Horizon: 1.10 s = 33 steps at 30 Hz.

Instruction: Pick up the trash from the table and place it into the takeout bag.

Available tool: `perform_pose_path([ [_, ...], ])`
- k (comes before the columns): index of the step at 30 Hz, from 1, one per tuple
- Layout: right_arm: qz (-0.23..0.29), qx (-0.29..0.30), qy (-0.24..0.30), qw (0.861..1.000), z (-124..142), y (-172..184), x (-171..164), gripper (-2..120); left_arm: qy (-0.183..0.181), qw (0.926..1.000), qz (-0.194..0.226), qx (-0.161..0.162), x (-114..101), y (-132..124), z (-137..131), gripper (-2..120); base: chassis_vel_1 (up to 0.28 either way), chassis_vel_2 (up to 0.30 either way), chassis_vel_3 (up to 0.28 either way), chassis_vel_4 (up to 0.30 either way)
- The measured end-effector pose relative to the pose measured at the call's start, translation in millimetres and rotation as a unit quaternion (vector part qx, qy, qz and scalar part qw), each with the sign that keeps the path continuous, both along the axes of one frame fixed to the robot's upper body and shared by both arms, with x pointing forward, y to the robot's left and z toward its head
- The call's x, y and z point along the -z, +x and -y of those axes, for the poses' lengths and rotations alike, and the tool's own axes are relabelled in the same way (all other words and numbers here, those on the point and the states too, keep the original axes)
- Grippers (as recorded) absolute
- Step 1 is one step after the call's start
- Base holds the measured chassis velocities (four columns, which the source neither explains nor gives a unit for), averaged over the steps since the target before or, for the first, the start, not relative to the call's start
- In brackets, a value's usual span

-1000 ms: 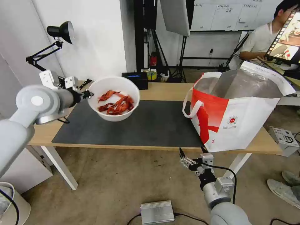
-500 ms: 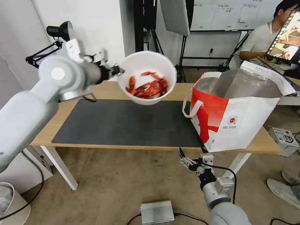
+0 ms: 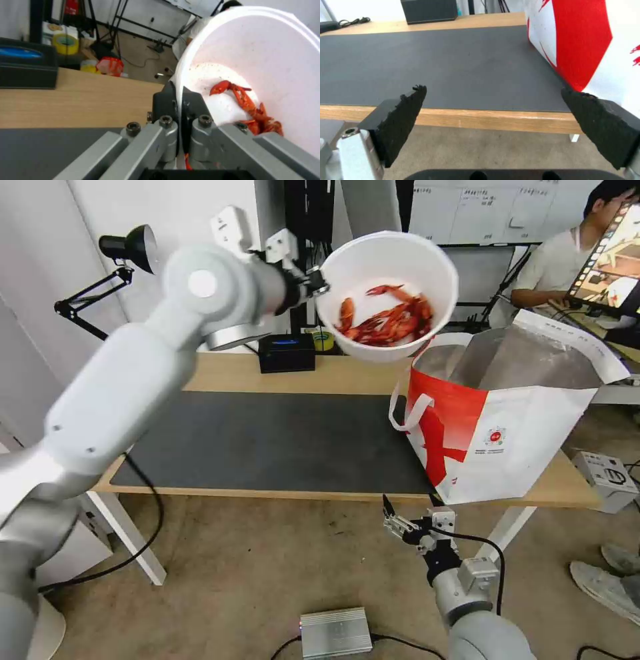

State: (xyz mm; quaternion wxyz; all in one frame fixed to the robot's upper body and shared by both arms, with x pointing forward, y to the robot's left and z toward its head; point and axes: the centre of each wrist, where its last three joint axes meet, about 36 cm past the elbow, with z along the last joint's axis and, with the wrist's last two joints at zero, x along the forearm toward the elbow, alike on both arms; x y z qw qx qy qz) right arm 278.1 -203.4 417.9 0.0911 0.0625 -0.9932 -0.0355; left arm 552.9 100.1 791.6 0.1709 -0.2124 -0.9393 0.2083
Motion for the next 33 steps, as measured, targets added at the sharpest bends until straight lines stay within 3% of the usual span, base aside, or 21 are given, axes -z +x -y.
perform_pose_path([
  [4, 0.0, 0.0, 0.0, 1.0, 0.0, 0.0, 0.0, 100, 0.001, 1.0, -0.002, -0.004, 1.3, 4.0, 14.0, 0, 0.0, 0.0, 0.0, 0.0],
  [11, 0.0, 0.0, 0.0, 1.0, 0.0, 0.0, 0.0, 100, 0.01, 0.9999, -0.003, -0.001, 3.0, 13.8, 65.6, 0, 0.0, 0.0, 0.0, 0.0],
  [20, 0.0, 0.0, 0.0, 1.0, 0.0, 0.0, 0.0, 100, 0.018, 0.9997, -0.007, 0.013, 9.1, 10.5, 92.8, 0, 0.0, 0.0, 0.0, 0.0],
  [33, 0.0, 0.0, 0.0, 1.0, 0.0, 0.0, 0.0, 100, 0.043, 0.9987, -0.023, 0.014, 40.4, 15.4, 142.7, 0, 0.0, 0.0, 0.0, 0.0],
])
